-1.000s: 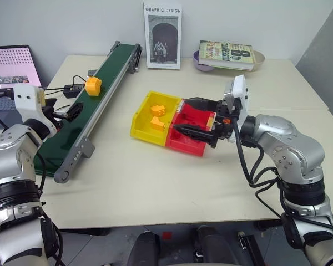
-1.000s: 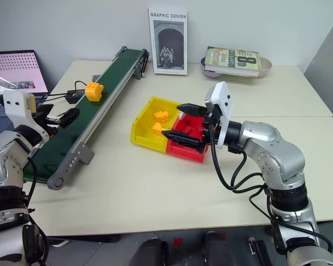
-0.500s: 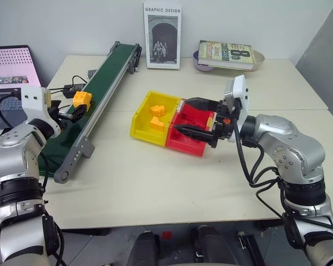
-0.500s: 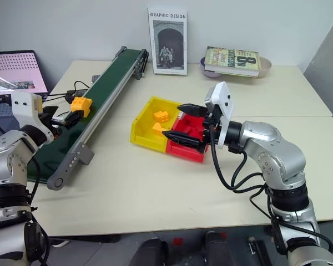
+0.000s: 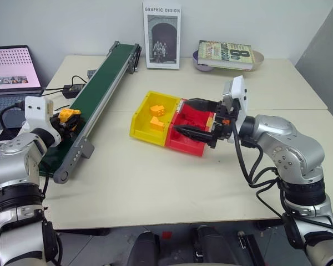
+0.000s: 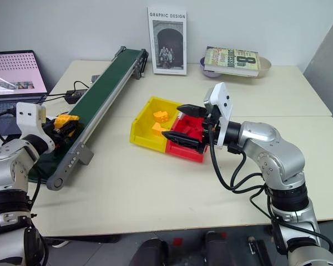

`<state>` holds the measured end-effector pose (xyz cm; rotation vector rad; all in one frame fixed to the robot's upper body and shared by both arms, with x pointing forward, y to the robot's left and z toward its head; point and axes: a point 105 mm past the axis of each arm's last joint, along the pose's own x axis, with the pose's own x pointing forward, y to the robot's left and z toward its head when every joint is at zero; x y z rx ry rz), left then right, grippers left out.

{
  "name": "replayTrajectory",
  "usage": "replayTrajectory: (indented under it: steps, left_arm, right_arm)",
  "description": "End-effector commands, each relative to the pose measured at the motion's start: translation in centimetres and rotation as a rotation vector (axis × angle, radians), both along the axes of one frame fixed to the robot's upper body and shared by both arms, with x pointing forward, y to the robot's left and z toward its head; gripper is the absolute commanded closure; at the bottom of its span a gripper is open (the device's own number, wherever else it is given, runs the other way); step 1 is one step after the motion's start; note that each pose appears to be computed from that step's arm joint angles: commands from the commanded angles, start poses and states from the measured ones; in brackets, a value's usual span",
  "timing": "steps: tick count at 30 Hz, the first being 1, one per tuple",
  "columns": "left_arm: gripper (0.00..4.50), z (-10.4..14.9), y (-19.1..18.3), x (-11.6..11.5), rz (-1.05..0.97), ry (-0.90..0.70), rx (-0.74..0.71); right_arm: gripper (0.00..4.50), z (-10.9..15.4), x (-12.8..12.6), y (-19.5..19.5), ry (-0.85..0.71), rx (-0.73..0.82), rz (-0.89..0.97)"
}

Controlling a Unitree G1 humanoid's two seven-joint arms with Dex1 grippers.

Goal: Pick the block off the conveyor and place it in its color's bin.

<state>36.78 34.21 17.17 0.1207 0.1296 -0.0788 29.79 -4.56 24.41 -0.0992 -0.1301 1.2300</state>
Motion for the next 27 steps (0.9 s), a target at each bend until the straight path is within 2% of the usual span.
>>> replayTrajectory:
  steps: [1,7,10,15,17,21,25,27]
  left_arm:
    - [2.94,2.3,0.5,-0.8,0.017,-0.058,0.033]
    - [2.94,5.2,-1.9,-0.8,-0.055,-0.121,0.037]
    - [2.94,7.1,-6.2,0.0,-0.198,-0.153,0.035]
    - [2.94,8.1,-13.7,0.9,-0.449,-0.16,0.059]
    - [2.94,8.0,-16.0,1.5,-0.513,-0.159,0.057]
    - [2.94,6.3,-20.2,3.2,-0.626,-0.121,0.102]
    - [2.94,4.2,-22.0,5.1,-0.663,-0.091,0.143]
    - [2.23,3.7,-22.0,6.0,-0.655,-0.087,0.148]
  right_arm:
    - [0.0,1.6,-0.6,0.1,-0.058,0.024,0.014]
    - [0.0,1.3,-0.4,-0.6,-0.056,0.017,-0.04]
    - [0.0,0.2,0.8,-2.1,-0.1,-0.073,-0.191]
    - [0.0,-0.7,1.3,-4.0,-0.102,-0.105,-0.37]
    - [0.0,-1.3,1.2,-4.4,-0.095,-0.117,-0.412]
    - [0.0,-2.9,0.5,-4.8,-0.081,-0.17,-0.441]
    - [0.0,-3.3,0.3,-5.2,-0.075,-0.184,-0.472]
    - [0.0,-3.2,0.1,-5.4,-0.076,-0.183,-0.487]
